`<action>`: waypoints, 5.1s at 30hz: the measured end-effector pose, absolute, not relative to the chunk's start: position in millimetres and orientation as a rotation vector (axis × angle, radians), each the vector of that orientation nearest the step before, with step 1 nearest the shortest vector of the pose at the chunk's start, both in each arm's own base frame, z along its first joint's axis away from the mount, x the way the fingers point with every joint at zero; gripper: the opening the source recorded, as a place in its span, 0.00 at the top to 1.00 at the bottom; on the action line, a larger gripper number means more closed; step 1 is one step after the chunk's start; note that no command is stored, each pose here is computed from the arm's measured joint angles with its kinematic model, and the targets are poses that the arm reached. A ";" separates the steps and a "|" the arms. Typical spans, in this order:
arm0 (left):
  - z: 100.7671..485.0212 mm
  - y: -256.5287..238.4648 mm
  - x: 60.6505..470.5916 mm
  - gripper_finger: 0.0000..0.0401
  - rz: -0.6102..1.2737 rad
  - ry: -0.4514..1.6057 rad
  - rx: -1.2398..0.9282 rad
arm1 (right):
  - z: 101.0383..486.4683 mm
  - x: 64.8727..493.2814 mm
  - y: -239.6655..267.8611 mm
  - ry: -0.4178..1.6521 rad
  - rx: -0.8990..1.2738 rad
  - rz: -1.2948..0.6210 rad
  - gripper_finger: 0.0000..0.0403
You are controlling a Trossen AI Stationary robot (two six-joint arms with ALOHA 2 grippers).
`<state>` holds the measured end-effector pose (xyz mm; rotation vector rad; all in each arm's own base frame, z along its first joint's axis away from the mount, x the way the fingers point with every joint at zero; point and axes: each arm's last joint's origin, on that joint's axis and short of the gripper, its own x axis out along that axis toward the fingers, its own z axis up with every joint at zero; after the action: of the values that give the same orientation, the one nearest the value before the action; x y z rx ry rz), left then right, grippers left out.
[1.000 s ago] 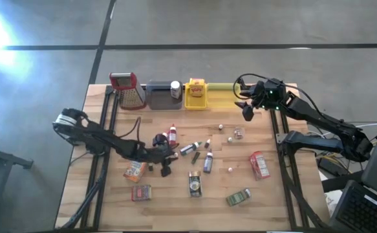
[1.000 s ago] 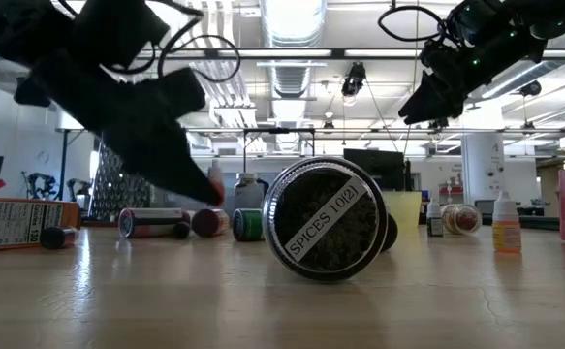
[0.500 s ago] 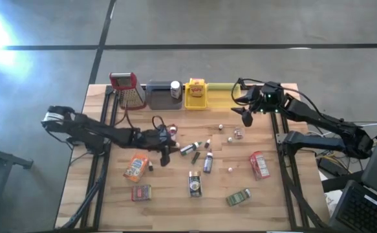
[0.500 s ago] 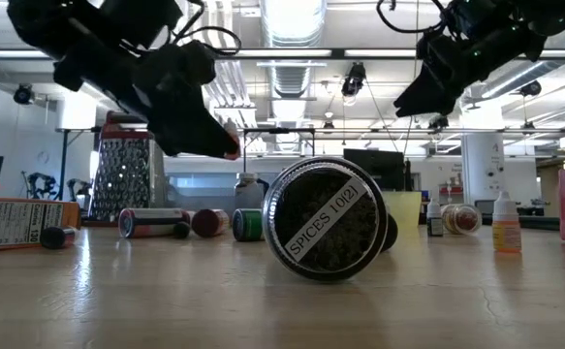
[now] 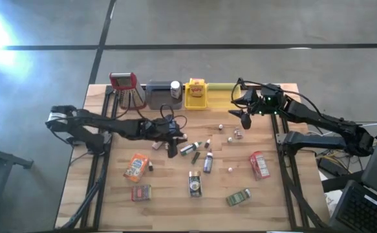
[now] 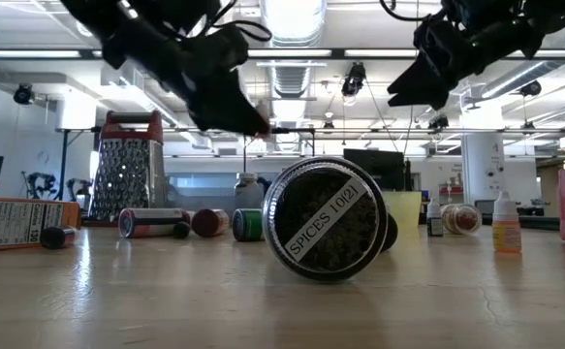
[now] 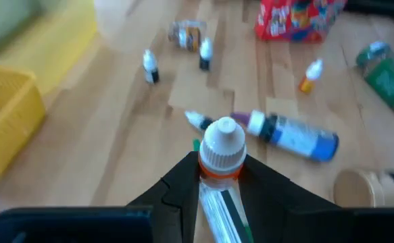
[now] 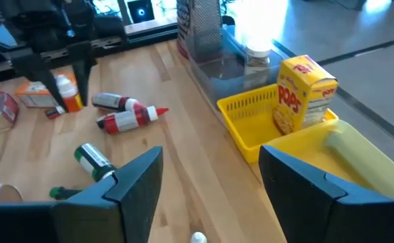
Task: Pick & Place Kitchen Items
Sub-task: Put the orange food coloring bottle into the light yellow bin
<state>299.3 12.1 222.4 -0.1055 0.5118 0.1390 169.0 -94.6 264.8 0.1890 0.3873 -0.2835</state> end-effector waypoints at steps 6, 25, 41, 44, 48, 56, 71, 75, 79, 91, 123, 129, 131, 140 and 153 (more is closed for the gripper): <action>237.2 24.5 304.6 0.75 0.165 0.481 -0.098 | 268.0 173.1 -89.9 0.355 0.176 -0.254 0.37; 269.5 58.9 307.6 0.75 0.243 0.525 -0.106 | 308.6 187.9 -63.1 0.248 0.143 -0.100 0.42; 326.2 74.0 312.1 0.75 0.182 0.506 -0.008 | 327.6 205.1 -63.9 0.283 0.141 -0.075 0.36; 334.2 79.5 316.5 0.75 0.187 0.548 0.004 | 332.9 213.3 -66.8 0.301 0.122 -0.072 0.34; 335.4 86.8 331.8 0.75 0.182 0.629 0.018 | 340.8 223.1 -70.2 0.329 0.090 -0.066 0.34; 328.5 93.0 366.2 0.75 0.073 0.688 0.030 | 347.9 236.2 -75.0 0.399 0.038 -0.057 0.40; 331.1 95.9 392.1 0.75 -0.072 0.554 0.112 | 329.7 242.5 -77.2 0.474 0.052 -0.051 0.40; 336.3 95.0 396.2 0.75 -0.082 0.483 0.125 | 326.9 242.4 -77.2 0.482 0.058 -0.052 0.38; 337.6 94.7 399.1 0.75 -0.079 0.452 0.123 | 324.7 242.4 -77.2 0.487 0.059 -0.051 0.38; 328.6 96.7 407.0 0.75 -0.060 0.449 0.064 | 325.2 243.2 -77.5 0.472 0.035 -0.048 0.49; 329.3 97.0 408.1 0.75 -0.050 0.423 0.048 | 325.9 243.8 -77.8 0.459 0.009 -0.044 0.84; 329.3 97.0 408.1 0.75 -0.050 0.423 0.048 | 325.9 243.8 -77.8 0.459 0.010 -0.045 0.83; 329.4 97.0 408.1 0.75 -0.050 0.423 0.048 | 325.9 243.8 -77.8 0.459 0.011 -0.045 0.82; 330.0 97.0 408.0 0.74 -0.048 0.424 0.040 | 325.9 243.8 -77.8 0.459 0.013 -0.045 0.85; 334.2 98.2 393.1 0.34 0.052 0.557 0.028 | 326.4 240.5 -76.8 0.472 0.021 -0.046 0.84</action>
<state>393.1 98.2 334.2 0.0284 0.5569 0.0524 240.5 -76.8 326.4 0.0206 0.4716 -0.0465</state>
